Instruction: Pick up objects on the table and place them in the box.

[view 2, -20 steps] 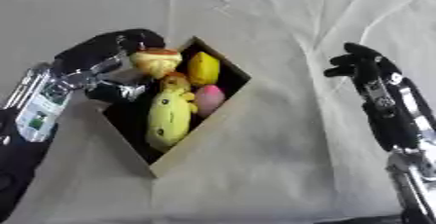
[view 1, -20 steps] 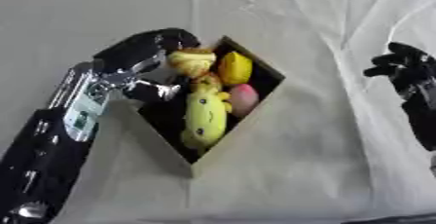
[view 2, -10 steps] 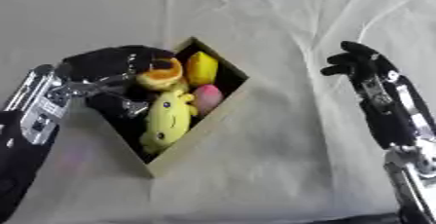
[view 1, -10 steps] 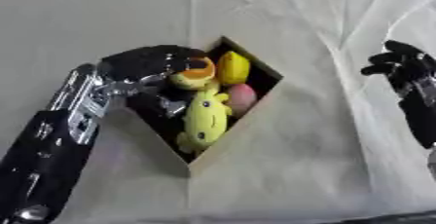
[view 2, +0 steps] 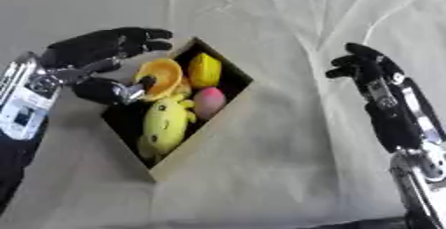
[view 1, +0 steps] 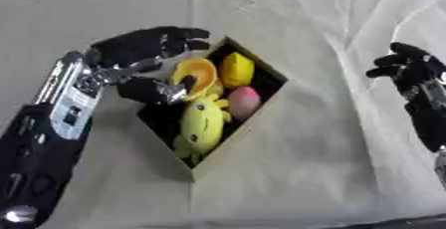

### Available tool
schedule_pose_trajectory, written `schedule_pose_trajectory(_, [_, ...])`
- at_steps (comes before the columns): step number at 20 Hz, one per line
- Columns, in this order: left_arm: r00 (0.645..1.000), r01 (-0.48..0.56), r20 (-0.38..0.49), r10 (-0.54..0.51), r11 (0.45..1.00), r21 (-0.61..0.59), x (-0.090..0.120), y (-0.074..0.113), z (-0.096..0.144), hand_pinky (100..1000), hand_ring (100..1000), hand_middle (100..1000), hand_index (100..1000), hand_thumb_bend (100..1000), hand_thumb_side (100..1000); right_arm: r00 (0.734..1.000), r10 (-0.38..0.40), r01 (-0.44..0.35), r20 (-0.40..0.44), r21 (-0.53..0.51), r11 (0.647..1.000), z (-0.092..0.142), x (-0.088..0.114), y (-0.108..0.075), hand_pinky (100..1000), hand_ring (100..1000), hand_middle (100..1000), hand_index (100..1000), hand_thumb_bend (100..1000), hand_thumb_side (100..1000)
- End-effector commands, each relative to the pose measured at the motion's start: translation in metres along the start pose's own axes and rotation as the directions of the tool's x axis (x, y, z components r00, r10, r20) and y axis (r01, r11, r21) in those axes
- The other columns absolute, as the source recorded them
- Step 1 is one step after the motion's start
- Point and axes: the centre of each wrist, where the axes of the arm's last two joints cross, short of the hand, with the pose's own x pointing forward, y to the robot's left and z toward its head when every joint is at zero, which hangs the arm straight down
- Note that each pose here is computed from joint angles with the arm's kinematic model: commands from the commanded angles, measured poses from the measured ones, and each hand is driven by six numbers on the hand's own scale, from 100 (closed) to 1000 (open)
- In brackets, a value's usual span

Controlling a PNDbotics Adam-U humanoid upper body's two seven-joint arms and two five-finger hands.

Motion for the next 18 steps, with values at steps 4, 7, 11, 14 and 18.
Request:
schedule_pose_trajectory(4, [0.993,0.024,0.117,-0.026,0.999,0.022,0.013,0.049,0.008,1000,1000,1000,1000,164,885,1.000,0.016,-0.017,0.010,0.008,1.000,-0.002,0.005,-0.003,1000,695,685,861,100,689])
schedule_pose_trajectory(7, [0.988,0.002,0.154,-0.007,0.999,0.036,0.023,0.059,0.010,1000,1000,1000,1000,125,840,1.000,0.013,-0.013,0.008,0.006,1.000,-0.001,0.005,-0.003,1000,695,684,861,100,688])
schedule_pose_trajectory(11, [0.995,-0.088,0.056,0.077,0.972,0.219,0.016,0.074,0.033,919,970,924,990,100,596,1.000,0.015,-0.015,0.015,0.002,1.000,-0.001,0.006,-0.005,1000,697,684,861,100,678])
schedule_pose_trajectory(14, [0.972,-0.212,0.008,0.233,0.870,0.446,0.002,0.084,0.064,854,918,858,958,100,567,0.999,0.018,-0.019,0.041,0.001,1.000,-0.001,0.007,-0.007,1000,698,685,860,100,665])
schedule_pose_trajectory(18, [0.934,-0.250,0.010,0.357,0.633,0.733,-0.014,0.104,0.127,775,848,763,908,100,570,0.996,0.028,-0.027,0.086,-0.009,1.000,0.000,0.008,-0.012,1000,700,687,860,100,649])
